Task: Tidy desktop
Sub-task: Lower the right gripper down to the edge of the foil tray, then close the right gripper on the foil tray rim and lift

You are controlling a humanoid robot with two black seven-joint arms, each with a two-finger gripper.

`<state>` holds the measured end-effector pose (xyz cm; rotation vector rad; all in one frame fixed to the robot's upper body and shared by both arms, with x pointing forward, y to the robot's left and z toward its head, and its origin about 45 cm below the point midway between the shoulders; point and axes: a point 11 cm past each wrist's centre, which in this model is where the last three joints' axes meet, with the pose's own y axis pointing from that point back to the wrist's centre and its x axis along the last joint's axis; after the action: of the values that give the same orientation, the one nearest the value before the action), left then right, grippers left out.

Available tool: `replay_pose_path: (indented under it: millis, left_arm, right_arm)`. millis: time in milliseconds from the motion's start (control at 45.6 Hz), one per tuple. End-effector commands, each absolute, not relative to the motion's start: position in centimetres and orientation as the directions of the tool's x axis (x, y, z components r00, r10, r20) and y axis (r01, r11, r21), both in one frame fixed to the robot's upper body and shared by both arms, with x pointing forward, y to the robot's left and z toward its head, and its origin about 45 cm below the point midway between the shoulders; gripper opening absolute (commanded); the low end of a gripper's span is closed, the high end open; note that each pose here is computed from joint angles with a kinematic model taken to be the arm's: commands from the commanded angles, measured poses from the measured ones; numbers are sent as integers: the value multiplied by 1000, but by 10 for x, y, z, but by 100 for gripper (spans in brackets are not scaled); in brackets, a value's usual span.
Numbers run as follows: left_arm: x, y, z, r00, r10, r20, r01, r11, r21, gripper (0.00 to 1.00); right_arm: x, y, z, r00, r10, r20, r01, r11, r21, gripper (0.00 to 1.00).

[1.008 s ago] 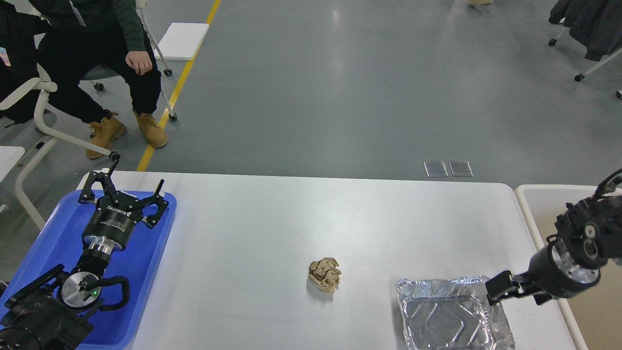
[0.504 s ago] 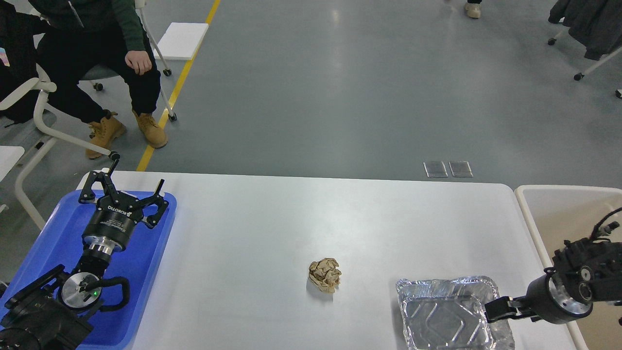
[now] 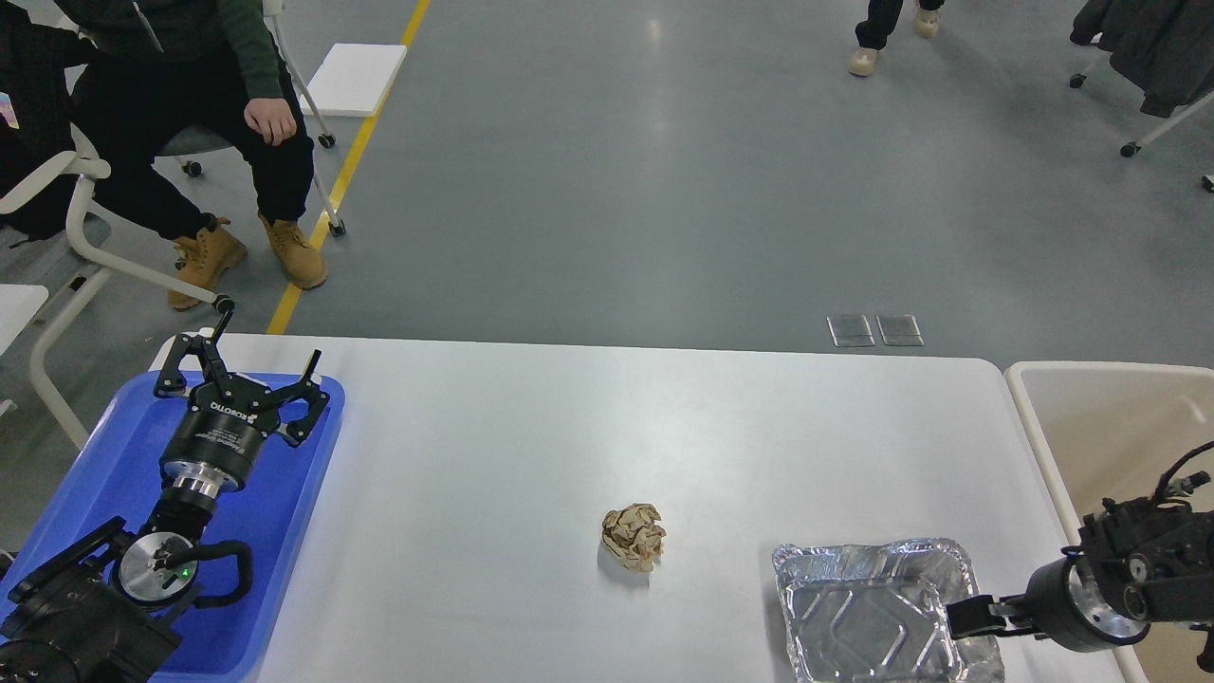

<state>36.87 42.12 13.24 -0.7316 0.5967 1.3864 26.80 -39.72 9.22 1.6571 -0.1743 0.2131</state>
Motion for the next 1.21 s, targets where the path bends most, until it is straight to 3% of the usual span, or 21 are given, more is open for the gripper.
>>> replay_pose_path:
  millis: [0, 66, 153, 241, 351, 438, 898, 1183]
  left_arm:
    - [369, 421, 132, 104, 650, -753, -994, 34, -108, 99]
    - [369, 421, 132, 104, 650, -753, -994, 34, -108, 99]
    - [369, 421, 132, 104, 650, -753, -994, 34, -108, 99]
    - [369, 421, 132, 104, 650, -753, -994, 34, -108, 99]
    - [369, 421, 132, 104, 650, -753, -994, 34, -108, 99]
    - [369, 421, 133, 106, 650, -753, -993, 35, -109, 99]
    - [369, 421, 132, 104, 650, -753, -994, 34, -108, 99]
    - [369, 421, 132, 104, 650, -753, -994, 34, -108, 99]
  right_arm:
    - [270, -391, 83, 965, 17, 262, -258, -109, 960, 94]
    - [270, -388, 81, 965, 23, 263, -259, -115, 959, 86]
    - [270, -387, 80, 965, 25, 263, -258, -118, 959, 82]
    - [271, -386, 80, 963, 30, 266, -261, -119, 958, 70]
    - [272, -383, 77, 963, 48, 265, -257, -121, 959, 36]
    - [275, -380, 77, 962, 60, 266, -257, -121, 959, 2]
    - [284, -380, 91, 951, 106, 291, -274, -147, 950, 0]
    - [304, -400, 133, 940, 125, 317, -302, -127, 945, 0]
